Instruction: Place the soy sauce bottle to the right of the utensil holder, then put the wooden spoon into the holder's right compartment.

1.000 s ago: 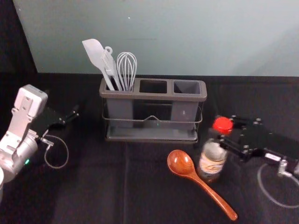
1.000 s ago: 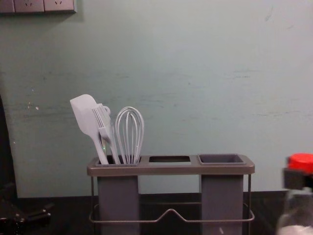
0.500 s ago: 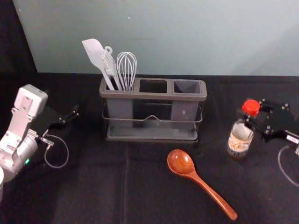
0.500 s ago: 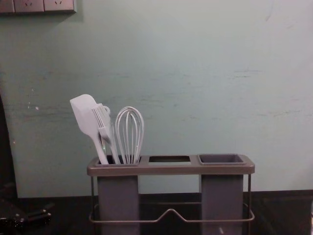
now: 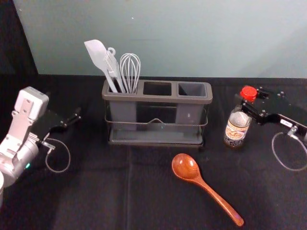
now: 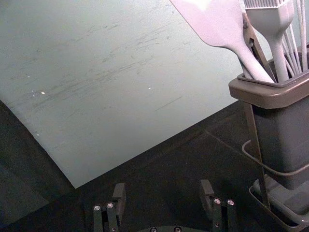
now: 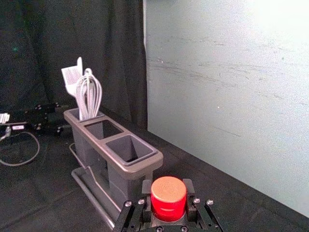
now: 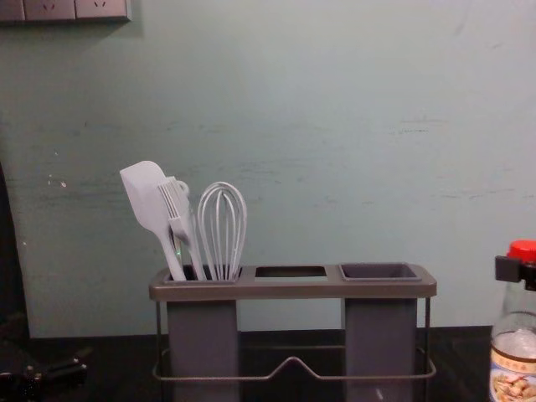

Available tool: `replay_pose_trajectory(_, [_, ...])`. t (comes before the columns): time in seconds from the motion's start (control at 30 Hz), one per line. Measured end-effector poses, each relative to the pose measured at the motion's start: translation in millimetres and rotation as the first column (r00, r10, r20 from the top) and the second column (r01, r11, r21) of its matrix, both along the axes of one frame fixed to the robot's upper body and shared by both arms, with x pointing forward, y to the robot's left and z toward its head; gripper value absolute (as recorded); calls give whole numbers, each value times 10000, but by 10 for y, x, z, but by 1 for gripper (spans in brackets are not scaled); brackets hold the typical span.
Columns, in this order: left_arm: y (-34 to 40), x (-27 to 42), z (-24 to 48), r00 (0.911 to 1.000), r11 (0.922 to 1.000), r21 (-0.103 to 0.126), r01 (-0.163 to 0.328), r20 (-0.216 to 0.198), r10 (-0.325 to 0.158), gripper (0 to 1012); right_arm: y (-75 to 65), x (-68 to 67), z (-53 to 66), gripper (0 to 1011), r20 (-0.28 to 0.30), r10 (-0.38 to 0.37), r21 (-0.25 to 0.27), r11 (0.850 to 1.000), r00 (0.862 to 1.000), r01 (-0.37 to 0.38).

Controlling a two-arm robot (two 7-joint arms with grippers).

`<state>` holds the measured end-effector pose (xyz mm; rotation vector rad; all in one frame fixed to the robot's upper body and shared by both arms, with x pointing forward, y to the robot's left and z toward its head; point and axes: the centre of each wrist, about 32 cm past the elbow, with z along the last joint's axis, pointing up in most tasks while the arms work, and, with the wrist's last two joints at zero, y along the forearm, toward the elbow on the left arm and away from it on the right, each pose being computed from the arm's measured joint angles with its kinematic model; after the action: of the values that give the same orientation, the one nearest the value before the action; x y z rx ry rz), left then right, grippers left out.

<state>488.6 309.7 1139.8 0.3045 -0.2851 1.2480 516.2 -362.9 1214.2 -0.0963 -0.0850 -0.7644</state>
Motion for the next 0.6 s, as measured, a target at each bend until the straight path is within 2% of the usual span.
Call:
replay_pose_trajectory(0.13, [0,0,0,10000,10000,-1,0,0,0,1005,47,90,-25,382,-156,18,162,9999,9999,-16])
replay_pose_trajectory(0.6, [0,0,0,10000,10000,-1,0,0,0,1005,157,271,-90,383,-331,124,235,9997,9994,-116])
